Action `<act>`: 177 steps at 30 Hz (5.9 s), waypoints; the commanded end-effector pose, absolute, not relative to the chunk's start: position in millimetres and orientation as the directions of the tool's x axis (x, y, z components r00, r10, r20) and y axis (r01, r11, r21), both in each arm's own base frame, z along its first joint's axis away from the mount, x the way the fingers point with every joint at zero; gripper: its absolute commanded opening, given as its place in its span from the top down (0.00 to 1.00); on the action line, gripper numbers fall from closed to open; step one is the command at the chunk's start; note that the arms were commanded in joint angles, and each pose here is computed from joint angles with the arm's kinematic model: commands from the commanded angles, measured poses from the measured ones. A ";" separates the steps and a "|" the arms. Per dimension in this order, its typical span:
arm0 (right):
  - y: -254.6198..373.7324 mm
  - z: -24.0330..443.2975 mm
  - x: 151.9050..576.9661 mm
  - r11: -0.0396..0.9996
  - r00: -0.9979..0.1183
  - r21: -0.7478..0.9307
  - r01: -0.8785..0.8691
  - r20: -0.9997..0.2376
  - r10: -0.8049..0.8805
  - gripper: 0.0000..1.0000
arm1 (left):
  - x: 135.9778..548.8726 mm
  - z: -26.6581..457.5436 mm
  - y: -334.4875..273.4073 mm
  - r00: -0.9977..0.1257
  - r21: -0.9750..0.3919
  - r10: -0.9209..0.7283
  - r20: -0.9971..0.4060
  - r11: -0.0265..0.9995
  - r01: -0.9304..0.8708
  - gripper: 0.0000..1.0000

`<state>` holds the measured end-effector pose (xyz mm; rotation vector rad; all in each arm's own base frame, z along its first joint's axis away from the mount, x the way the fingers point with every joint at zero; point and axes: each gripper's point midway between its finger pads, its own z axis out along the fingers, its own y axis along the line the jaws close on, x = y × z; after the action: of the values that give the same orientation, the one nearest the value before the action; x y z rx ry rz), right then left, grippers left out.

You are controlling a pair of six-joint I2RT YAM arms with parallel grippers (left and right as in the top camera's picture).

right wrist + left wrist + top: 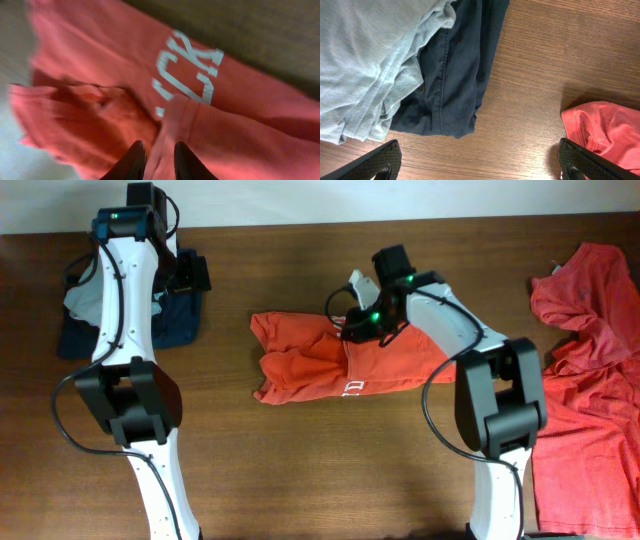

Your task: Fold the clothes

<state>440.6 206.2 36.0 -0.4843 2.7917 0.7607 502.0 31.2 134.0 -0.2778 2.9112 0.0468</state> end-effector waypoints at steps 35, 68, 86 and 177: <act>-58.3 81.3 407.9 0.948 -0.991 0.317 0.021 -0.121 0.062 0.43 | 504.0 149.7 31.7 -0.950 0.007 -0.180 -0.254 0.982 -0.187 0.01; 17.5 16.6 409.0 0.748 -0.946 0.648 -0.146 -0.314 0.087 0.48 | 504.0 149.7 31.7 -0.950 0.007 -0.180 -0.254 0.982 -0.187 0.01; -39.3 38.3 429.7 0.809 -0.928 0.586 -0.051 -0.328 0.179 0.96 | 503.9 149.5 31.7 -0.951 0.007 -0.180 -0.253 0.982 -0.187 0.01; 238.0 53.4 408.9 0.848 -0.920 0.383 -0.366 -0.284 -0.269 0.96 | 503.9 149.7 31.7 -0.950 0.007 -0.180 -0.254 0.982 -0.187 0.01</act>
<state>411.6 232.0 53.3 -0.5535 2.7864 0.5947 501.9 31.2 134.0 -0.2784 2.9115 0.0468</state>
